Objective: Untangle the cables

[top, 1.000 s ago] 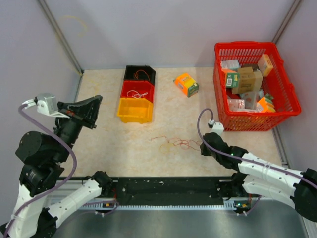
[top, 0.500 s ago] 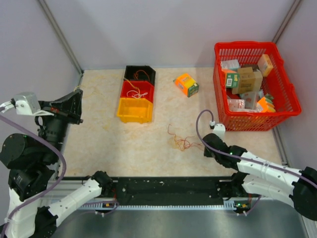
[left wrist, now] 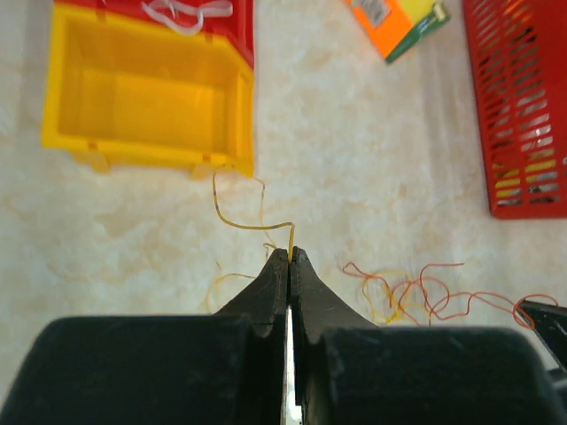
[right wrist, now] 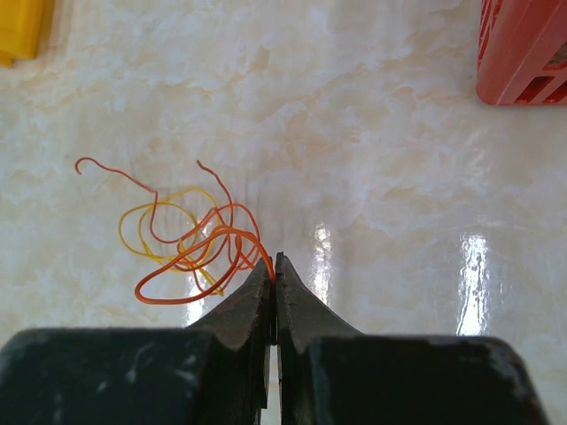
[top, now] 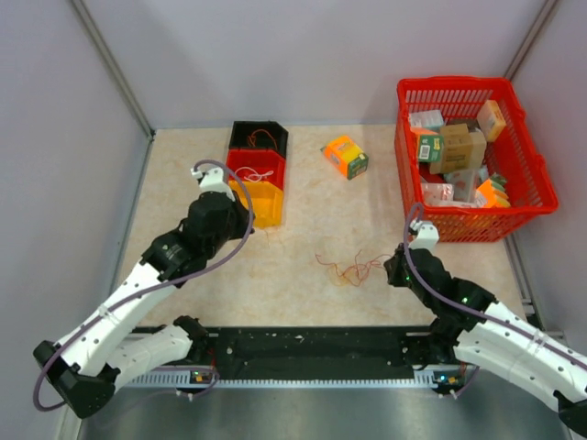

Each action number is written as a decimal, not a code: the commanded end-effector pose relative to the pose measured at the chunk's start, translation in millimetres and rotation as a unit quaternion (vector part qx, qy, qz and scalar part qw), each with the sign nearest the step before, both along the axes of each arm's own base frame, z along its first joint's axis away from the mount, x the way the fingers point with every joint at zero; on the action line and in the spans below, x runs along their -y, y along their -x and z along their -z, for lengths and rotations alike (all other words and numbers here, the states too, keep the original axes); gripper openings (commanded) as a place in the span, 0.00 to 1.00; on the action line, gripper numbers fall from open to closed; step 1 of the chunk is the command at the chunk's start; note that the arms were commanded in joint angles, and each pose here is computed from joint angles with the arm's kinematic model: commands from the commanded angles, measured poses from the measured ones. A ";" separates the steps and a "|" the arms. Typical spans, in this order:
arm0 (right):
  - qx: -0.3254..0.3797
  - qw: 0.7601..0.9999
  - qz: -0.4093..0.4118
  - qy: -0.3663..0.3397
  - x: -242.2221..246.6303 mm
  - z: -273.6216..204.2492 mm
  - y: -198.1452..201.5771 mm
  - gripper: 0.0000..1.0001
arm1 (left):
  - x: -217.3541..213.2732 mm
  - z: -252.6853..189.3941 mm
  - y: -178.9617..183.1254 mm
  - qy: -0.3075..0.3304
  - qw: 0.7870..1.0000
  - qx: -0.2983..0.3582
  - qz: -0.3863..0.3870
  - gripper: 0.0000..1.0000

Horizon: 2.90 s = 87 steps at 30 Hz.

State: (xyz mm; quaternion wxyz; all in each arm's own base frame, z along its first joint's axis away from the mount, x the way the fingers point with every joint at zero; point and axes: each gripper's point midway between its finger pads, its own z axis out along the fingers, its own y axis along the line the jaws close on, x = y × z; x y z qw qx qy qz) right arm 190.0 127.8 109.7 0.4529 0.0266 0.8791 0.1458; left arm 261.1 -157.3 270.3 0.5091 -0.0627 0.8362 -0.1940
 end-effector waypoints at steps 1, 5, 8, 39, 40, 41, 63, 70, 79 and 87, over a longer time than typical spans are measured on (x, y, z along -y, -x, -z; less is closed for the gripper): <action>0.016 1.000 -0.006 -0.002 2.0 -7.7 -1.1 0.01 | 25.8 18.4 3.4 0.089 0.995 -0.054 0.008 0.00; 0.017 1.000 -0.005 0.001 2.6 -5.6 -1.8 0.02 | 36.9 69.4 7.8 0.087 0.988 -0.127 0.008 0.00; 0.017 1.000 -0.007 -0.002 1.8 -4.3 -1.0 0.02 | 38.3 101.2 12.1 0.084 0.981 -0.175 -0.009 0.00; 0.006 1.000 -0.007 0.003 0.0 16.3 -1.5 0.02 | 74.5 192.3 -0.9 -0.101 0.945 -0.253 0.178 0.98; 0.007 1.000 -0.008 0.003 -0.1 15.7 -1.7 0.02 | 75.7 195.8 -2.8 -0.108 0.944 -0.257 0.178 0.98; 0.008 1.000 -0.007 0.002 -0.4 15.1 -1.9 0.02 | 74.8 200.4 -5.2 -0.119 0.943 -0.259 0.172 0.96; 0.011 1.000 -0.012 0.002 -2.5 15.7 -2.7 0.02 | 109.5 242.8 -0.1 -0.259 0.918 -0.254 0.162 0.98; 0.010 1.000 -0.013 0.002 -2.3 16.1 -2.3 0.02 | 98.4 252.8 -13.3 -0.304 0.911 -0.252 0.121 0.71; 0.011 1.000 -0.016 0.001 -3.2 16.1 -2.3 0.02 | 85.6 187.9 -24.6 -0.284 0.939 -0.171 0.090 0.00; 0.007 1.000 -0.018 0.004 -4.3 17.2 -2.6 0.02 | 76.0 78.1 -50.7 -0.166 0.978 -0.098 0.084 0.00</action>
